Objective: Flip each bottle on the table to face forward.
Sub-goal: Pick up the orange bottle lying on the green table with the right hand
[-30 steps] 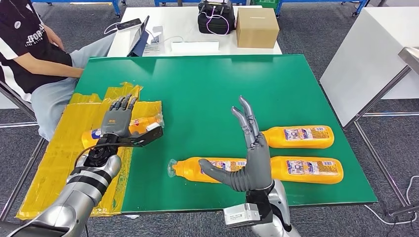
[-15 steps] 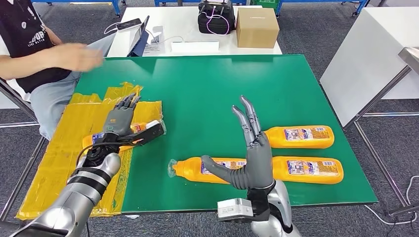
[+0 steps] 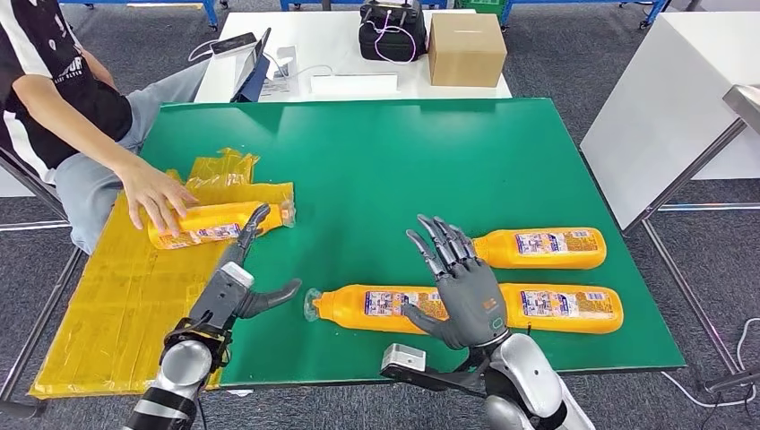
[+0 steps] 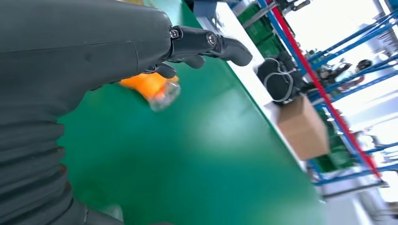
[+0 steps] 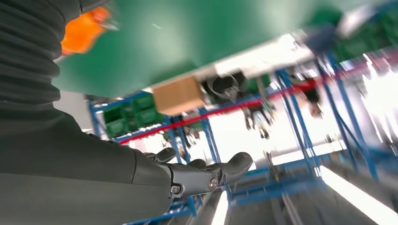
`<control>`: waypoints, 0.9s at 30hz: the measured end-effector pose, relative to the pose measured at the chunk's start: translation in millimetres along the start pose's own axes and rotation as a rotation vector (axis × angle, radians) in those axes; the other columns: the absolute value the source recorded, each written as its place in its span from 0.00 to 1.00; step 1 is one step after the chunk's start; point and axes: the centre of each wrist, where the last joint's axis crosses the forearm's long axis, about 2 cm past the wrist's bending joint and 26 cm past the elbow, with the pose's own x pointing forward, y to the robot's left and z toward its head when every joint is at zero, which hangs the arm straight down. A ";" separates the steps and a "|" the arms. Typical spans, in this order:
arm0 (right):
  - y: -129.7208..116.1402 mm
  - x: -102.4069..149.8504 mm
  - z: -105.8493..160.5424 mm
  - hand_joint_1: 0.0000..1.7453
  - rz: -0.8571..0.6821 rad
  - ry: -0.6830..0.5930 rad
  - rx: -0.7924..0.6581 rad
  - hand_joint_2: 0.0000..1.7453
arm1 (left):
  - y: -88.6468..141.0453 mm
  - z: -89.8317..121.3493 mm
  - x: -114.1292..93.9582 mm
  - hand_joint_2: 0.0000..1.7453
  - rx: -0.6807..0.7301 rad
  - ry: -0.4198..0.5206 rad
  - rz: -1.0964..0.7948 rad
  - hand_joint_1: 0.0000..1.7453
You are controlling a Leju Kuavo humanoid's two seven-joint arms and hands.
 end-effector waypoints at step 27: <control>47.5 -41.2 -7.8 0.00 0.149 0.092 0.423 1.00 | -24.4 5.2 43.8 1.00 -0.090 -0.209 0.091 0.00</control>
